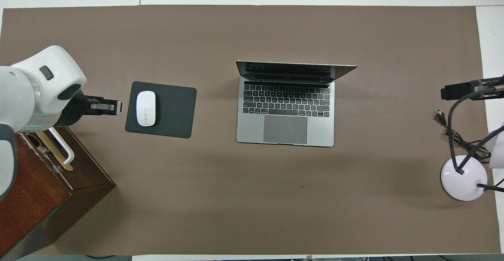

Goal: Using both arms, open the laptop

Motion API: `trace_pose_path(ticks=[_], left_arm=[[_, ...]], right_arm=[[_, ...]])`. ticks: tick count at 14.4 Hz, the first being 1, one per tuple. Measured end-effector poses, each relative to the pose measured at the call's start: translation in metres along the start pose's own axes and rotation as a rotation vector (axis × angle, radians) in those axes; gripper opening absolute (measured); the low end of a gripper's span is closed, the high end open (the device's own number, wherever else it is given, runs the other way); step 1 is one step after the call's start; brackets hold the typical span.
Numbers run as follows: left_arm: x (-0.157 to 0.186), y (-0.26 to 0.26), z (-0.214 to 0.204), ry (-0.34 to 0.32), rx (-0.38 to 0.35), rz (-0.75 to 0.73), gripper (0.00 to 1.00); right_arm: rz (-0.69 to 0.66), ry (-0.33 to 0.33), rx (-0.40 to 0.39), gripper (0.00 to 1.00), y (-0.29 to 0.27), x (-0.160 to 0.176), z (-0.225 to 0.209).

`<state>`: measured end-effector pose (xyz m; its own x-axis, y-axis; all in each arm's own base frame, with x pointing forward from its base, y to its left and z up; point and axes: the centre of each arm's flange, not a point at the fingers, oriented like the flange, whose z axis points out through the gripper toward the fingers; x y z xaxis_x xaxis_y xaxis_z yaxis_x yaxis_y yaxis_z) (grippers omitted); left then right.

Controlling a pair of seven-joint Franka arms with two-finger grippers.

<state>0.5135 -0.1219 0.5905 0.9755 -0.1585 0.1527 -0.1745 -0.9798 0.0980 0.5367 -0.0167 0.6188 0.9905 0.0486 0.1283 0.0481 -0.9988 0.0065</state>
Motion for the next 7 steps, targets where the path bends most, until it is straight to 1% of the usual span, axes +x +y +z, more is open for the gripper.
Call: trace_pose_path(ticks=[1,2,5,6,7], left_arm=[[0.0,-0.009,-0.006,-0.005,0.003,-0.015,0.5],[0.001,-0.018,-0.012,-0.006,0.006,-0.033,0.63],[0.001,-0.055,-0.029,-0.006,0.017,-0.099,0.94],[0.0,-0.07,-0.037,-0.001,0.021,-0.124,1.0],[0.0,-0.084,-0.045,0.007,0.025,-0.149,1.0]], right_arm=[[0.0,0.0,0.0,1.0,0.0,0.0,0.0],[-0.003,-0.002,0.0,1.0,0.0,0.0,0.001],[-0.03,-0.013,0.0,1.0,0.002,-0.001,0.006],[-0.036,-0.015,0.001,1.0,0.002,-0.002,0.007],[-0.038,-0.015,0.001,1.0,0.002,-0.002,0.008]])
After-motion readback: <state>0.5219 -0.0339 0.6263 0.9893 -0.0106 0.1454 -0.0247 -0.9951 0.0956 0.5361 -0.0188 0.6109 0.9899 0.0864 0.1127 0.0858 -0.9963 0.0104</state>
